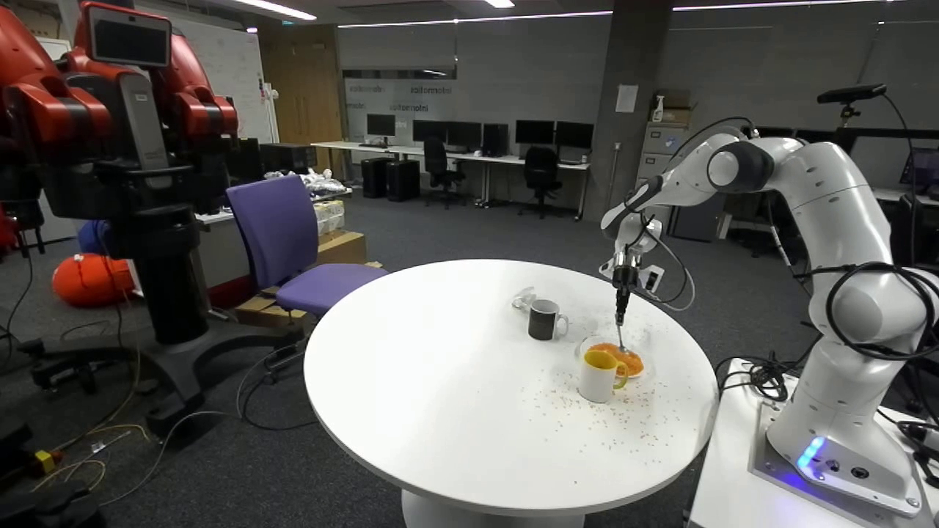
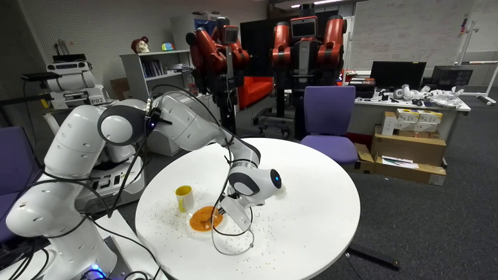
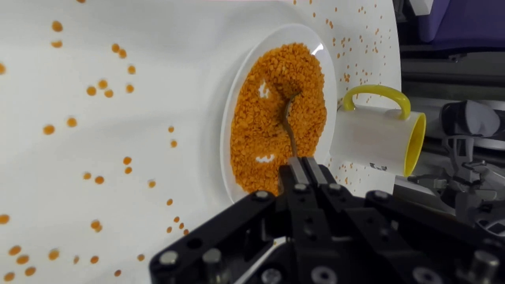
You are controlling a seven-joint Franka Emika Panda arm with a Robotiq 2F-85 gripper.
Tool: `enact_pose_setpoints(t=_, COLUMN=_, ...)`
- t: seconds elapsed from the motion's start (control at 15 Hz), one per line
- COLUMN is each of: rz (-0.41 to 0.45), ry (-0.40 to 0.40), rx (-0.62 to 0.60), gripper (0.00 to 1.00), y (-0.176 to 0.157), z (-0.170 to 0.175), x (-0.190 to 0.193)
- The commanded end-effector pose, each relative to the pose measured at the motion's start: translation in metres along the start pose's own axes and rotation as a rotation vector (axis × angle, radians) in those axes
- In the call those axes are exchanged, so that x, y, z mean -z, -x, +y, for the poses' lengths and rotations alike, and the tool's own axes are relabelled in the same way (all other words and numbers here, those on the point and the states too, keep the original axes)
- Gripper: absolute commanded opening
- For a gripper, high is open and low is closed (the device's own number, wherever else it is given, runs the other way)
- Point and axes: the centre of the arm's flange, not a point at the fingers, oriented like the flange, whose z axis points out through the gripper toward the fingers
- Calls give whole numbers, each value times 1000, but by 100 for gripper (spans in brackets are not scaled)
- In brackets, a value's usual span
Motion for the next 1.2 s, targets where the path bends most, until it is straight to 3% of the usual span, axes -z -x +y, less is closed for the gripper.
enact_pose_setpoints(t=0.0, rz=33, ry=-57, rx=47, gripper=1, y=3, z=15, x=10)
enact_pose_setpoints(t=0.53, rz=70, ry=-116, rx=77, gripper=1, y=12, z=33, x=6)
enact_pose_setpoints(t=1.13, rz=60, ry=-161, rx=127, gripper=1, y=-9, z=28, x=-5)
